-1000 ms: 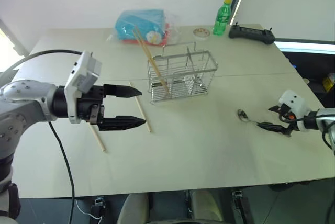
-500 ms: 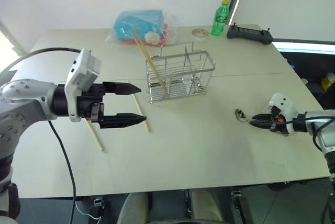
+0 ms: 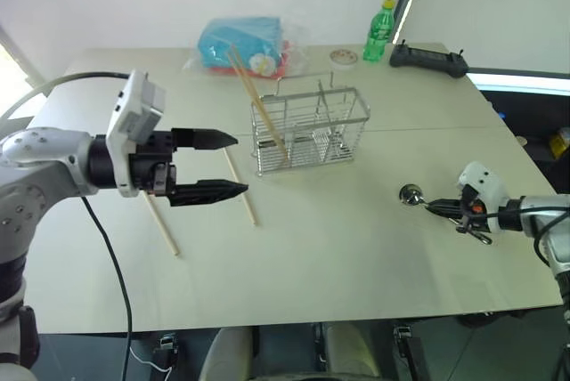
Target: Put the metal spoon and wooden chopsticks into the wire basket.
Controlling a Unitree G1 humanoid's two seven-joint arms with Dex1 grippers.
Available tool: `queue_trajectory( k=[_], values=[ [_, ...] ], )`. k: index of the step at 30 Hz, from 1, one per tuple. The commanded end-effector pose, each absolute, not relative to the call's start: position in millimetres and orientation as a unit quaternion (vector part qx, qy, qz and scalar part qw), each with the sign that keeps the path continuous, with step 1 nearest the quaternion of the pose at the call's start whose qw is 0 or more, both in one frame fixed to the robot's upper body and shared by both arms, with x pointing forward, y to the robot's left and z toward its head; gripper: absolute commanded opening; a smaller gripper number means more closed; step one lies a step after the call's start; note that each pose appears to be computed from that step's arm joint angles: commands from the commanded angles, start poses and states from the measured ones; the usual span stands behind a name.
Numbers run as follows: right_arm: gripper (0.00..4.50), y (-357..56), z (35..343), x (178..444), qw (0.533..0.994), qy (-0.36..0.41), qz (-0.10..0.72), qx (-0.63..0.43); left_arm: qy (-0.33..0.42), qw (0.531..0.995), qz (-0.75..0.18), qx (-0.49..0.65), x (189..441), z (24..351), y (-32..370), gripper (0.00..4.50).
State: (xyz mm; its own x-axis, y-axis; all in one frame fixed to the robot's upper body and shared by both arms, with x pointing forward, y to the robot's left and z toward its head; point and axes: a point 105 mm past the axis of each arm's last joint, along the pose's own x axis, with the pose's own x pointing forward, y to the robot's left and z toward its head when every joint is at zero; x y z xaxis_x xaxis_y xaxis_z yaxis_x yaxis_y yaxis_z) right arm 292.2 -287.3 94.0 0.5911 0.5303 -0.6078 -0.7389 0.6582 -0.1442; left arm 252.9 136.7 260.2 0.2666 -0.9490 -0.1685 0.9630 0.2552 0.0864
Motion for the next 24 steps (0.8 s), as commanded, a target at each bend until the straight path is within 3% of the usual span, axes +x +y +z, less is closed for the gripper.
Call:
queue_trajectory(
  k=[1,6,12,17,24],
  values=[
    [0.03,-238,145,284,0.871,0.165,0.429,-0.175,0.008,0.795,-0.6,0.093,258,273,136,4.5],
    [0.03,-188,207,274,0.872,0.055,0.467,-0.136,-0.005,0.798,-0.595,0.093,265,278,137,4.5],
    [0.03,-156,292,315,0.909,-0.096,0.402,-0.058,-0.019,0.799,-0.595,0.092,274,285,136,4.5],
    [0.03,-144,314,345,0.924,-0.146,0.353,-0.033,-0.029,0.799,-0.594,0.095,280,289,135,4.5],
    [0.03,-137,318,383,0.938,-0.174,0.299,-0.003,-0.039,0.801,-0.59,0.097,282,293,135,4.5]
  ],
)
